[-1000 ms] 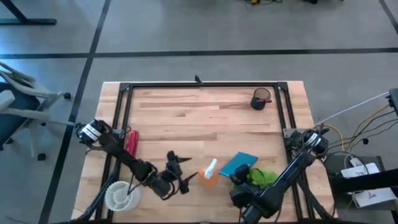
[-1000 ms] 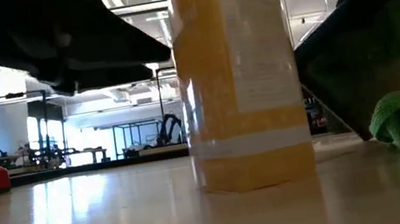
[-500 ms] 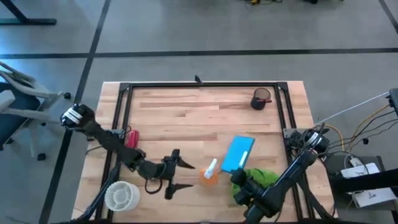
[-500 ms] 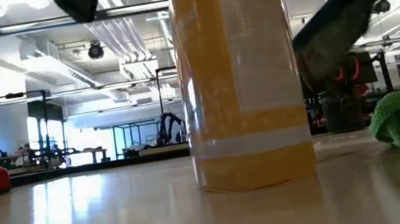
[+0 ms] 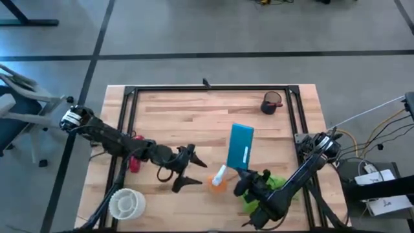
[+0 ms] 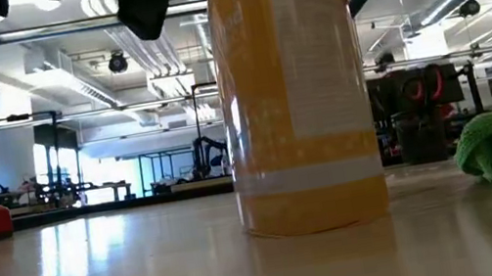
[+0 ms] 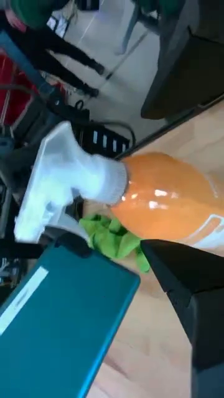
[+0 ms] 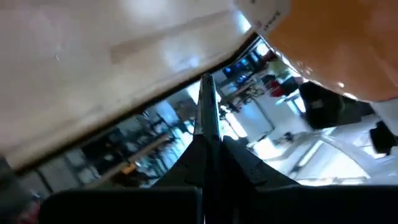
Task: Apply microfiber cloth
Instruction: Spray the back of the blue cellphone with the yellow spray bottle
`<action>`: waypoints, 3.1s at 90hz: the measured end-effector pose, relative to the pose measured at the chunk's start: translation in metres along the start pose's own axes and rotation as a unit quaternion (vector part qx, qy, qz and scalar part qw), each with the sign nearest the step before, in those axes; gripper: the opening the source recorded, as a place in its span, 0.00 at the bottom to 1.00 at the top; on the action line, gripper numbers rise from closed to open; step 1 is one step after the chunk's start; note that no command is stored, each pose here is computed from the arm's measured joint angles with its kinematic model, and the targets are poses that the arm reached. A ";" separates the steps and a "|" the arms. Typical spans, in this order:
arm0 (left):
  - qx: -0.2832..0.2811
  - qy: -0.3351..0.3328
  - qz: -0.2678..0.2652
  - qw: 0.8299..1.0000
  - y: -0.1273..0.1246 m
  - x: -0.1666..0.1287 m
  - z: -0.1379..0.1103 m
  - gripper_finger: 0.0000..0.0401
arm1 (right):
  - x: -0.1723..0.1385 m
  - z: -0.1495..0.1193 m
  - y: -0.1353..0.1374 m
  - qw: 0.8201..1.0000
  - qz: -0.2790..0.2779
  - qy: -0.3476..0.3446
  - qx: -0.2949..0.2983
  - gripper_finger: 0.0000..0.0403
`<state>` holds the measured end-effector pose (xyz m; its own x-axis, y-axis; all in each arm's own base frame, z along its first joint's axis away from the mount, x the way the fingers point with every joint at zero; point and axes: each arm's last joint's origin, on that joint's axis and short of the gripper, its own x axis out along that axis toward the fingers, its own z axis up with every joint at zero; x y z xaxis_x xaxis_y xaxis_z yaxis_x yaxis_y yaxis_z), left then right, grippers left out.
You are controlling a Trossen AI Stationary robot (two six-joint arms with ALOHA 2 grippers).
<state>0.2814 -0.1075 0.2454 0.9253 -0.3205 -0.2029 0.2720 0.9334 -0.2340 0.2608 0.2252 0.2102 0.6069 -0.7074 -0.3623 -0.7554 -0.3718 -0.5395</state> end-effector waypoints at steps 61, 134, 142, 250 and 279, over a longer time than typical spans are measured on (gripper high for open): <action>0.019 -0.038 -0.038 0.998 0.044 0.004 0.014 0.88 | -0.007 -0.009 0.013 0.998 0.041 0.006 -0.056 0.02; 0.064 0.007 -0.061 0.996 0.041 0.055 0.018 0.88 | -0.013 -0.007 0.015 0.999 0.037 0.000 -0.027 0.02; 0.074 0.001 -0.038 0.997 0.035 0.055 0.018 0.88 | -0.013 -0.007 0.015 0.999 0.039 -0.001 -0.014 0.02; 0.071 -0.031 -0.041 0.996 0.032 0.053 0.026 0.99 | -0.010 -0.007 0.014 0.999 0.042 0.002 0.008 0.02; 0.088 -0.037 -0.055 0.994 0.029 0.073 0.013 0.99 | -0.009 -0.007 0.014 0.999 0.043 0.003 0.002 0.02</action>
<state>0.3599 -0.1015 0.2364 0.9026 -0.4152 -0.1139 0.4083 0.9094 -0.0793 0.2429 0.2220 0.2114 0.5390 -0.7400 -0.4023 -0.8032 -0.3077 -0.5101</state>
